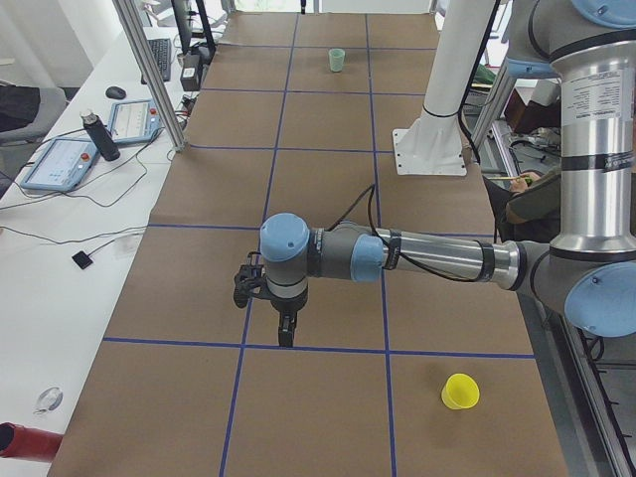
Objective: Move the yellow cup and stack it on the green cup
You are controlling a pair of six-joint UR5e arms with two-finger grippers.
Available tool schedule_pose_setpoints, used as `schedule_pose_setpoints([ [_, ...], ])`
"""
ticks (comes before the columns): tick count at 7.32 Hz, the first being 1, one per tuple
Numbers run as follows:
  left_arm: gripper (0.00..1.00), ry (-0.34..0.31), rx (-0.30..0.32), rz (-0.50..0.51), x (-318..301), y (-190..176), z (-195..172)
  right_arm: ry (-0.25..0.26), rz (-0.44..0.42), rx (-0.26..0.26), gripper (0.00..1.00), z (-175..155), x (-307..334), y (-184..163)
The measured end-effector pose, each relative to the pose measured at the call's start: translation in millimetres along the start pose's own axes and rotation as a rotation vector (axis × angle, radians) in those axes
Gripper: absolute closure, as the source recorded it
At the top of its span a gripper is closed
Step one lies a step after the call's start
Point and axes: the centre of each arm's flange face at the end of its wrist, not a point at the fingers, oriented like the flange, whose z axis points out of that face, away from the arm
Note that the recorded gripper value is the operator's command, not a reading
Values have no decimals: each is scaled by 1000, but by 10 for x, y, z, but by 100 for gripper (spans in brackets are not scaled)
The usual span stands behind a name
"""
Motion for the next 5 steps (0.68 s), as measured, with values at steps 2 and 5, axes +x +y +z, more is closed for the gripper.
schedule_pose_setpoints([
  [2,0,2,1,1,5,7,-3,-1,1,-1,0,4,3,7],
  [5,0,6,3,6,22,8,-11,-2,0,-1,0,1,0,9],
])
